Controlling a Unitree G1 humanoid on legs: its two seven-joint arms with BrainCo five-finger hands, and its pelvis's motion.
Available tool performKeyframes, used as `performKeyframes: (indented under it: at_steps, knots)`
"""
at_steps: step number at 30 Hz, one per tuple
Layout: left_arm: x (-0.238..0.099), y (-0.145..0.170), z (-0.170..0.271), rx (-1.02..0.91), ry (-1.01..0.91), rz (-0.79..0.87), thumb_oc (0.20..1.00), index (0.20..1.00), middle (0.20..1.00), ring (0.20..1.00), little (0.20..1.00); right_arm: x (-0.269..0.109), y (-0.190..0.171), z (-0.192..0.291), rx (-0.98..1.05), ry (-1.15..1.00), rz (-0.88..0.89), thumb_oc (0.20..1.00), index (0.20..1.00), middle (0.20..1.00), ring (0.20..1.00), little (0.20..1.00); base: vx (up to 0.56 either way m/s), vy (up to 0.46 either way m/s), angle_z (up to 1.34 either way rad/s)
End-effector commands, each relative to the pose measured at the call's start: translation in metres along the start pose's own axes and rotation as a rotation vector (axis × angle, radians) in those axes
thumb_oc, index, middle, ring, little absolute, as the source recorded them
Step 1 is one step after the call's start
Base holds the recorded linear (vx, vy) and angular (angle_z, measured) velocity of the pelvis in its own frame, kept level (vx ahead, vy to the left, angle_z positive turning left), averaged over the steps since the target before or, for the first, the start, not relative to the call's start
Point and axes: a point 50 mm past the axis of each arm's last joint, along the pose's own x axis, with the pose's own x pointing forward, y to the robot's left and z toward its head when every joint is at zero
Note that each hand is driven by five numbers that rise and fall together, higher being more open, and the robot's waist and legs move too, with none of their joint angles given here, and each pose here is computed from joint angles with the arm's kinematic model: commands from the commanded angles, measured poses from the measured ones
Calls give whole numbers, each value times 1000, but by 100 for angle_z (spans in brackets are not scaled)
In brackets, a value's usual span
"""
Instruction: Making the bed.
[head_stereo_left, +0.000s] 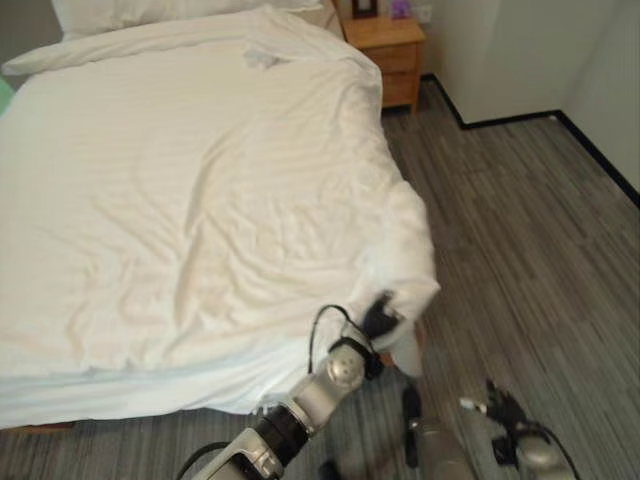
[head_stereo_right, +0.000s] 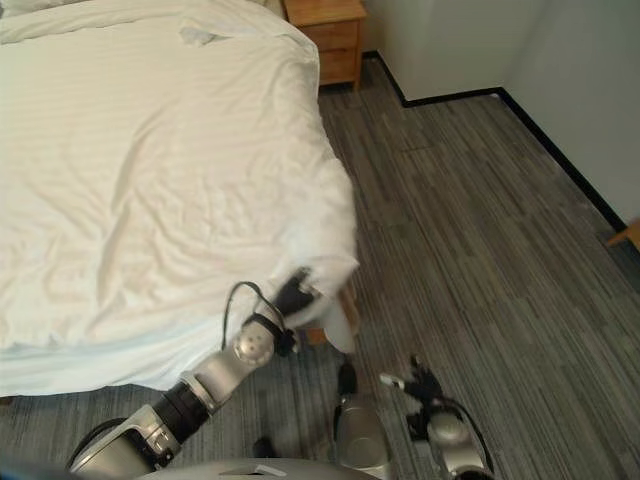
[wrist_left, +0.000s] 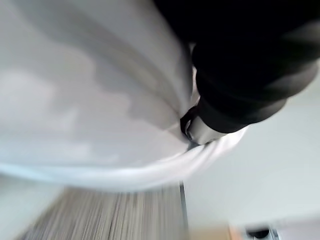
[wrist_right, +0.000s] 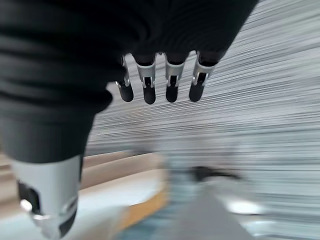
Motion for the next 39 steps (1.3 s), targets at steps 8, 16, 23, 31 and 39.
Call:
performKeyframes:
  at_steps: [8, 16, 23, 31, 39]
  knots:
    - [17, -45, 81, -104, -322, -312, 1000, 1000, 1000, 1000, 1000, -13, -29, -56, 104, 240, -165, 1000, 1000, 1000, 1000, 1000, -13, 13, -14]
    - [19, -47, 84, -235, -304, -316, 1000, 1000, 1000, 1000, 1000, -19, -72, -61, 78, 258, -329, 1000, 1000, 1000, 1000, 1000, -26, -25, -23]
    - [27, 95, 104, -150, -459, 243, 1000, 1000, 1000, 1000, 1000, -13, -136, 4, -200, 26, -468, 1000, 1000, 1000, 1000, 1000, -23, -43, 18]
    - [-81, 258, 13, -17, -186, 859, 1000, 1000, 1000, 1000, 1000, -31, -149, 144, -285, -508, -477, 200, 200, 200, 200, 200, 11, 11, 29]
    - [-185, 266, -83, -130, 200, 1167, 1000, 1000, 1000, 1000, 1000, -17, -75, 195, -50, -652, -229, 200, 200, 200, 200, 200, 30, 42, 29]
